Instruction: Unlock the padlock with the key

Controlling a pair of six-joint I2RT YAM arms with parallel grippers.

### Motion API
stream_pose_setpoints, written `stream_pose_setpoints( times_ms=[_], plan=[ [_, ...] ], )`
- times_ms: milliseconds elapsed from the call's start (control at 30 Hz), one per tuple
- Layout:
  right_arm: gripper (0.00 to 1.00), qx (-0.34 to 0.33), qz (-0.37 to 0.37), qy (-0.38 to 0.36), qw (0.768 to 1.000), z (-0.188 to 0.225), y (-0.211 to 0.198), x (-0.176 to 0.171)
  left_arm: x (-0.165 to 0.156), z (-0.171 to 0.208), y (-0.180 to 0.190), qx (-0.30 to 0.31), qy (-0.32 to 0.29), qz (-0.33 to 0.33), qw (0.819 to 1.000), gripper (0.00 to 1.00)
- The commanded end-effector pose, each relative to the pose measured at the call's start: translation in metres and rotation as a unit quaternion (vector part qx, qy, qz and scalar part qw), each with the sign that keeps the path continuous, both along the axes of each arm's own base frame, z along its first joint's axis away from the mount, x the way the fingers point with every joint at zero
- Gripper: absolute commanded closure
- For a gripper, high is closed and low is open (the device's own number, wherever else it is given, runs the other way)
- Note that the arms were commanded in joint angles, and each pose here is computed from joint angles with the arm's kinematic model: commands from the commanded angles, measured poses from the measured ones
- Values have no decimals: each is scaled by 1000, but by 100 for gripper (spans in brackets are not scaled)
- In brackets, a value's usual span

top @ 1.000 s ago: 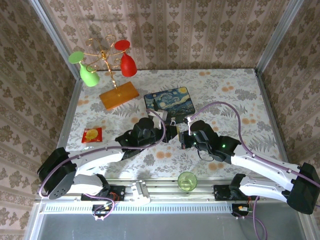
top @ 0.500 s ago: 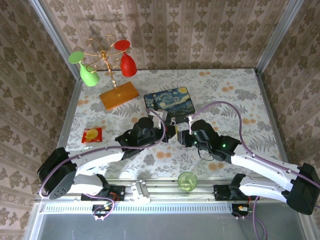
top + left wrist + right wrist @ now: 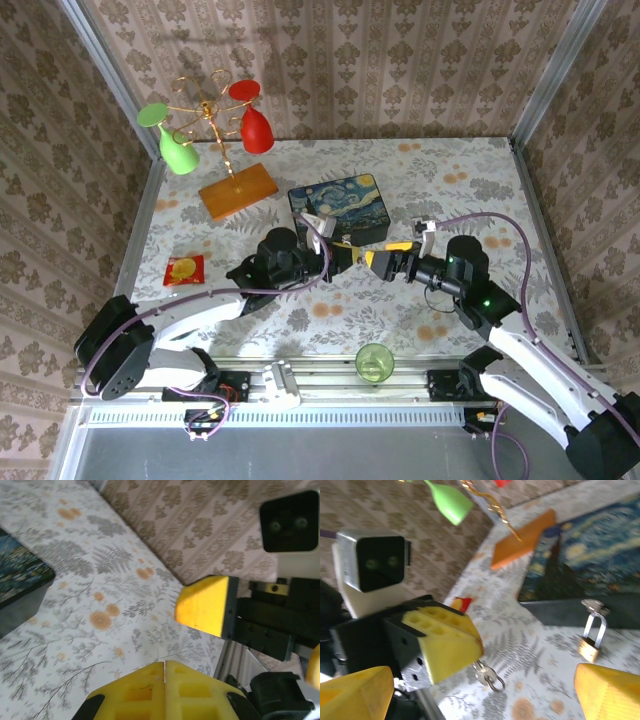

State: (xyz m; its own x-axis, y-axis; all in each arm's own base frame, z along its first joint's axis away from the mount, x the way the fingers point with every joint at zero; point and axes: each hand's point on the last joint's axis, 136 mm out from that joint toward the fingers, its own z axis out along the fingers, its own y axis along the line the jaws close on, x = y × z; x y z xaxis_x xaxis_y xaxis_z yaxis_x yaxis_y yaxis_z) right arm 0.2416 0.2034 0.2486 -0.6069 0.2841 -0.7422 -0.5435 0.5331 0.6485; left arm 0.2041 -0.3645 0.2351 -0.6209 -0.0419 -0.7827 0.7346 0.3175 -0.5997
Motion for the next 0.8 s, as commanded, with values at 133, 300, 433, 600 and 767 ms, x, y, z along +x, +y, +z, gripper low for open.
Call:
stream_pose_setpoints(
  times_ms=[133, 300, 433, 600, 767],
  plan=[
    [26, 89, 122, -38, 988, 33, 26, -15, -25, 49, 11, -78, -101, -45, 991, 100],
    [36, 106, 144, -43, 983, 37, 33, -14, -24, 58, 18, -94, -118, -36, 988, 100],
    [43, 115, 161, -46, 979, 39, 37, -17, -22, 63, 21, -110, -119, -30, 986, 100],
    [46, 121, 192, -33, 973, 39, 49, -26, -15, 75, 28, -153, -108, -17, 982, 100],
    [53, 122, 188, -34, 974, 36, 52, -25, -14, 83, 28, -178, -104, -23, 978, 100]
  ],
)
